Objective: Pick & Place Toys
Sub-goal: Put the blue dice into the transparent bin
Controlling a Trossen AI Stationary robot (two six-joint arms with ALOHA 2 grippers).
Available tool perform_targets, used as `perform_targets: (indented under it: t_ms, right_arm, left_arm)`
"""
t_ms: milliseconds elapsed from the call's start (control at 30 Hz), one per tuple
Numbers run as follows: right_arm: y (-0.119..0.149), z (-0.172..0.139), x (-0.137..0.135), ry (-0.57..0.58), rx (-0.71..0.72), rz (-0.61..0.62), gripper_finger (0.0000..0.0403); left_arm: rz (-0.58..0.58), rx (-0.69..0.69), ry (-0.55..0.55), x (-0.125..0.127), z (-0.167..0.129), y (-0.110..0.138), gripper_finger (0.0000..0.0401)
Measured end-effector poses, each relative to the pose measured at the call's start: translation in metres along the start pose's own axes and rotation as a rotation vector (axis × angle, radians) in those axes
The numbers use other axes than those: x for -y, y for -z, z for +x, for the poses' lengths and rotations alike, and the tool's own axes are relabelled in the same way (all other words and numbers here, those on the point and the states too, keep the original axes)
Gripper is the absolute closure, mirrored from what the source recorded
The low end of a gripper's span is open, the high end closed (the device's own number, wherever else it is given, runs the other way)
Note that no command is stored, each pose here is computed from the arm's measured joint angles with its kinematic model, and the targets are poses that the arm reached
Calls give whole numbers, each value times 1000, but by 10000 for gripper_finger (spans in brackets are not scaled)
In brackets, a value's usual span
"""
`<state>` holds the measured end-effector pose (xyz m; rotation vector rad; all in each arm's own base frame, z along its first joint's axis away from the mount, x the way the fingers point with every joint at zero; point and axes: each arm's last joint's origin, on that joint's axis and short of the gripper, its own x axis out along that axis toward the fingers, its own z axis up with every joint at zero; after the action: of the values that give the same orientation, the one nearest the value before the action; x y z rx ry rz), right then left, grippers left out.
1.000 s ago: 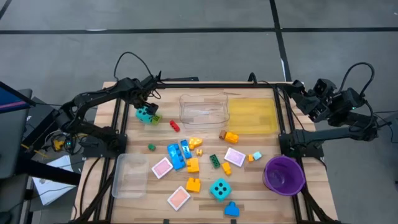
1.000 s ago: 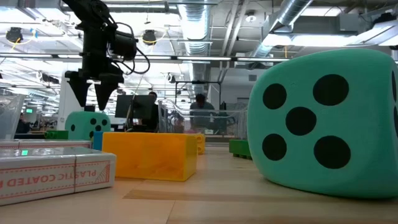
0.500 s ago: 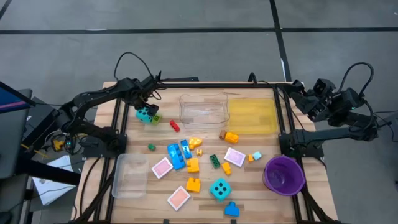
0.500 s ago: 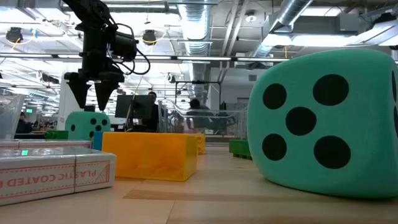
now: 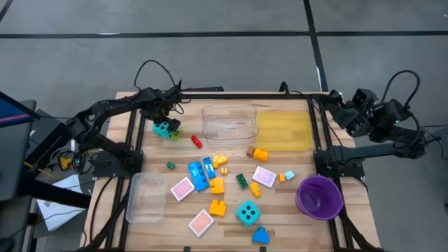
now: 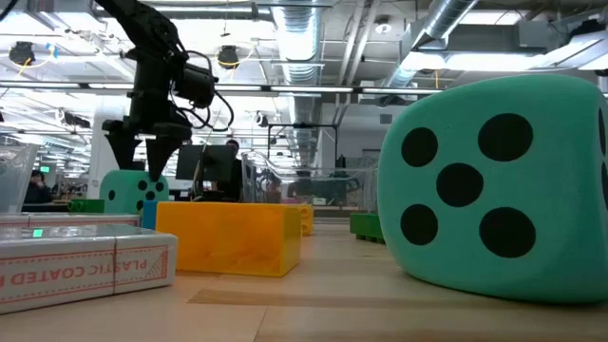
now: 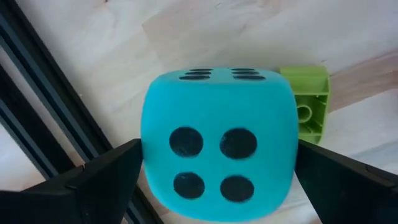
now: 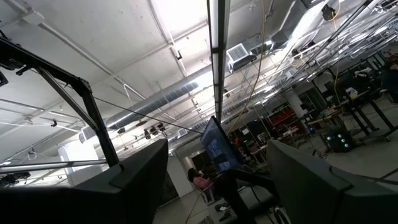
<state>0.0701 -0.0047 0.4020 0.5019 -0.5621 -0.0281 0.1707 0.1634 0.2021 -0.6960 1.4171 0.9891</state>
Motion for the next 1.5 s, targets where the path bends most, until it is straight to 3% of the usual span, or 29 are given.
perform_targets:
  t_ms: [600, 1067, 1333, 1500]
  right_arm:
    - [2, 0, 1, 13, -17, 4, 137]
    - [2, 0, 1, 13, -17, -4, 137]
    - [2, 0, 1, 12, -17, 5, 137]
    - [2, 0, 1, 12, -16, 22, 137]
  left_arm:
    - [24, -44, -7, 5, 16, -9, 5]
    - [24, -28, -23, 3, 16, -9, 64]
    - [8, 78, -8, -4, -8, -1, 65]
    - [5, 142, 73, -9, -33, 16, 65]
